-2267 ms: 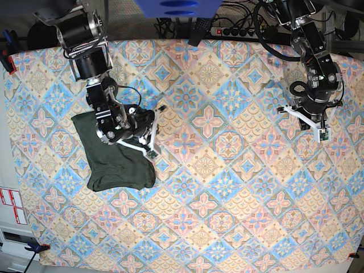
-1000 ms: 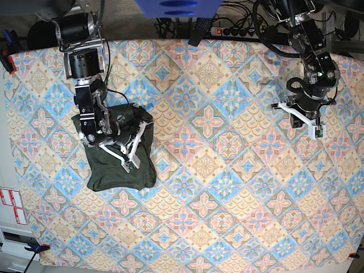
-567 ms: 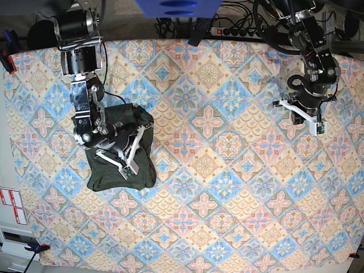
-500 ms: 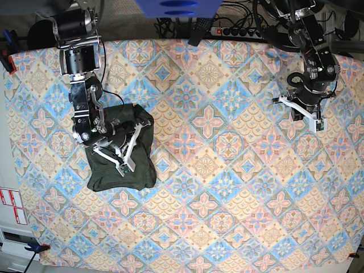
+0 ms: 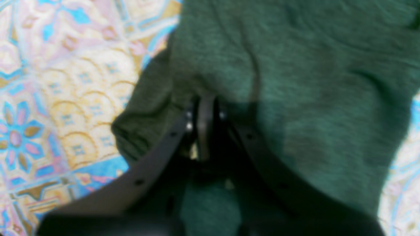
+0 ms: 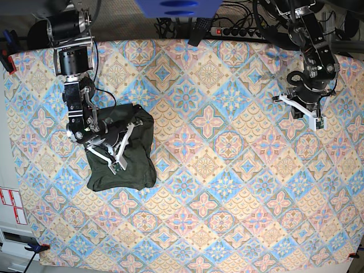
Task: Fold the T-shirt properly
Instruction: 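Press and tuck the bundle's edges with the right gripper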
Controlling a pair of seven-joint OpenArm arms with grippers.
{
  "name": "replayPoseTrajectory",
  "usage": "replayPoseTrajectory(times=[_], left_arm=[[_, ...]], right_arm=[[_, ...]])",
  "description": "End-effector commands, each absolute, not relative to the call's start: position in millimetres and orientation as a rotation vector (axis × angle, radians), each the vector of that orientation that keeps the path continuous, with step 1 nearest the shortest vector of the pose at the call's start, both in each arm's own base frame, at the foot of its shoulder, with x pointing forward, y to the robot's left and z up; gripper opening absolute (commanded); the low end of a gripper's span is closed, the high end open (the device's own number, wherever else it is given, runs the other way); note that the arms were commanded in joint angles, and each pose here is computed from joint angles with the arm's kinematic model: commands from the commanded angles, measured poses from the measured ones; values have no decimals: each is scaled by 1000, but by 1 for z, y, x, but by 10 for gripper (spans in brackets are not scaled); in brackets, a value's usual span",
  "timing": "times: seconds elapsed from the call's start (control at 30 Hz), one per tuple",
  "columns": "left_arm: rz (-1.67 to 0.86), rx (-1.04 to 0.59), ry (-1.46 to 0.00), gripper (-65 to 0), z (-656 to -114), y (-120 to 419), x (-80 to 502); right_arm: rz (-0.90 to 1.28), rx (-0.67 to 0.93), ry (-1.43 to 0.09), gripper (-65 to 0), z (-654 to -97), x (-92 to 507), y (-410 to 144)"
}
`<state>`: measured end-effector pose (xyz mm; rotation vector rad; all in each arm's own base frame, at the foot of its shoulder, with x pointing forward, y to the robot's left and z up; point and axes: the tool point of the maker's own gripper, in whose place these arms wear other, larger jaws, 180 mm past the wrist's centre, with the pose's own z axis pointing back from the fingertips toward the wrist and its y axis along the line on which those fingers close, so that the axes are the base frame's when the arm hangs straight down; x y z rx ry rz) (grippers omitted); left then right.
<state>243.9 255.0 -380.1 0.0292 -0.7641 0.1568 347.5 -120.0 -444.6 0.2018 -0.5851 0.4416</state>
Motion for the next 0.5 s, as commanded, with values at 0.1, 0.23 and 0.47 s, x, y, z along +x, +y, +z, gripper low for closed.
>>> replayPoseTrajectory(times=[0.1, 0.23, 0.47], left_arm=[[150, 29, -811, -650, -369, 255, 252], [144, 24, -812, -650, -369, 252, 253], [125, 9, -809, -650, -370, 244, 255]], right_arm=[[389, 201, -592, -650, -448, 354, -134], [370, 213, -561, -650, -464, 347, -136], [372, 218, -563, -650, -464, 347, -133]])
